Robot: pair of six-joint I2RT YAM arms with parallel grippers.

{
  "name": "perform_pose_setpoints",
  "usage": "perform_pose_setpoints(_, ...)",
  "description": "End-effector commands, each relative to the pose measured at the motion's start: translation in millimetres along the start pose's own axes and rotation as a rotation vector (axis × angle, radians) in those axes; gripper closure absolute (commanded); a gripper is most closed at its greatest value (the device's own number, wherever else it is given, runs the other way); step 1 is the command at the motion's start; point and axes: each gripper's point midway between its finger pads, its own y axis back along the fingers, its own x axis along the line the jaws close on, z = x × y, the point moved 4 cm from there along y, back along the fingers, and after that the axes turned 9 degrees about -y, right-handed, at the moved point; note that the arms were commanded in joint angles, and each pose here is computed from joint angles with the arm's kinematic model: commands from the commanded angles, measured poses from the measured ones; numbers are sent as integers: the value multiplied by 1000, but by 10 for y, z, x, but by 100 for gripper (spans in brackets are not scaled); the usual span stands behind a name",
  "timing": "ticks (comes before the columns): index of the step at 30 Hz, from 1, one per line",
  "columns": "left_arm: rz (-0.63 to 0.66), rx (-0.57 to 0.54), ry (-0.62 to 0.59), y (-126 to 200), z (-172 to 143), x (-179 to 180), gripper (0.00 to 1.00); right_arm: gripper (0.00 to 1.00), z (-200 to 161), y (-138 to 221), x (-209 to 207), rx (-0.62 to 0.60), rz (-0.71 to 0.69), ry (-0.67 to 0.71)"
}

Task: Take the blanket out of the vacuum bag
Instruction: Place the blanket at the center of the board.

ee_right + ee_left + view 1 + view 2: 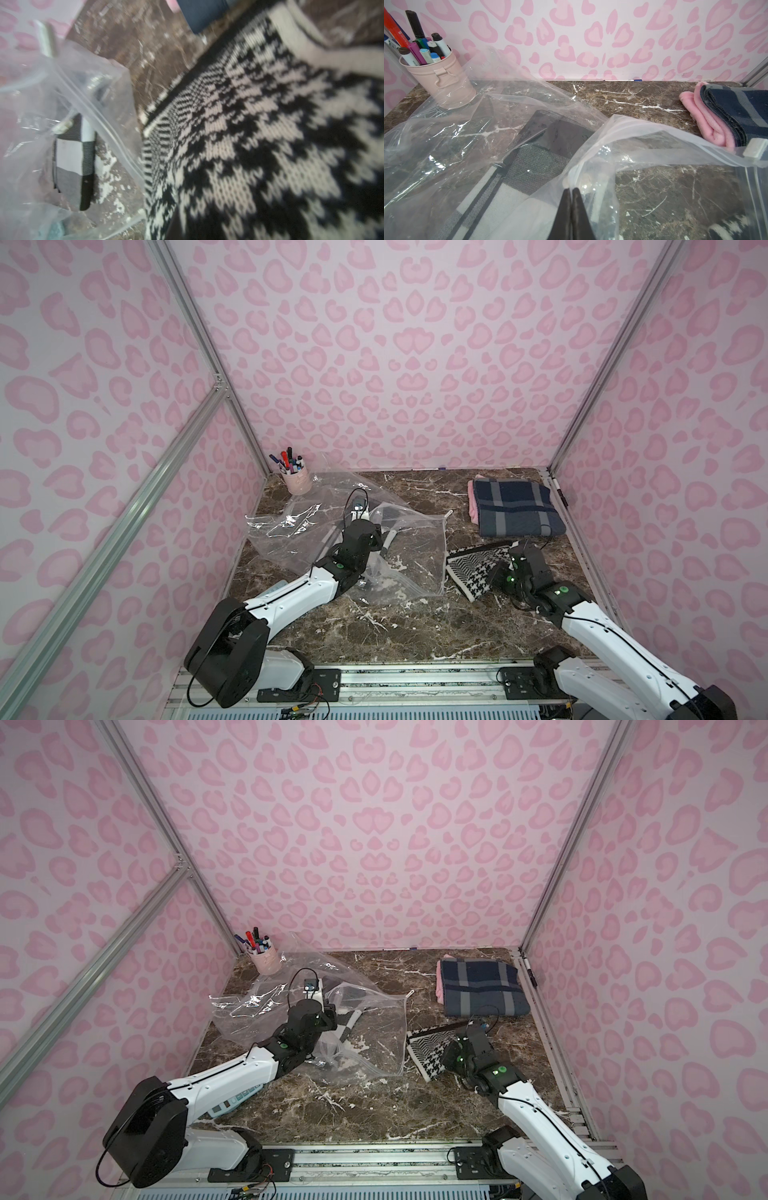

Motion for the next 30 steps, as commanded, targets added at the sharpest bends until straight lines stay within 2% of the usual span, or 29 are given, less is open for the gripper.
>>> perform_pose_setpoints(1,-8,-14,11,-16,51,-18,96,100,-162,-96,-149,21,-3,-129)
perform_pose_setpoints(4,-13,-14,9,-21,56,-28,96,100,-305,-138,-322,43,-31,-166)
perform_pose_setpoints(9,-18,-8,8,-45,33,-44,96,100,-301,-107,-513,1,-115,-183)
perform_pose_setpoints(10,-17,-8,6,-48,35,-44,96,91,-298,-107,-520,-2,-117,-184)
perform_pose_setpoints(12,5,-12,-4,-58,70,-25,96,56,-292,-105,-512,-4,-115,-182)
perform_pose_setpoints(14,30,-15,-12,-92,127,26,96,26,-276,-86,-499,-9,-121,-181)
perform_pose_setpoints(15,46,-5,-8,-135,156,70,96,16,-264,-68,-496,-15,-127,-178)
perform_pose_setpoints(17,75,10,27,-226,221,175,96,6,-242,-28,-485,-25,-141,-163)
perform_pose_setpoints(20,85,0,78,-332,319,285,96,1,-201,35,-459,-46,-147,-146)
perform_pose_setpoints(25,37,2,94,-430,383,216,96,1,-133,269,-272,-137,-158,-55)
perform_pose_setpoints(28,27,13,100,-438,286,208,96,1,-102,438,63,-203,-111,91)
perform_pose_setpoints(30,52,24,84,-450,228,244,96,1,-148,455,368,-193,-60,233)
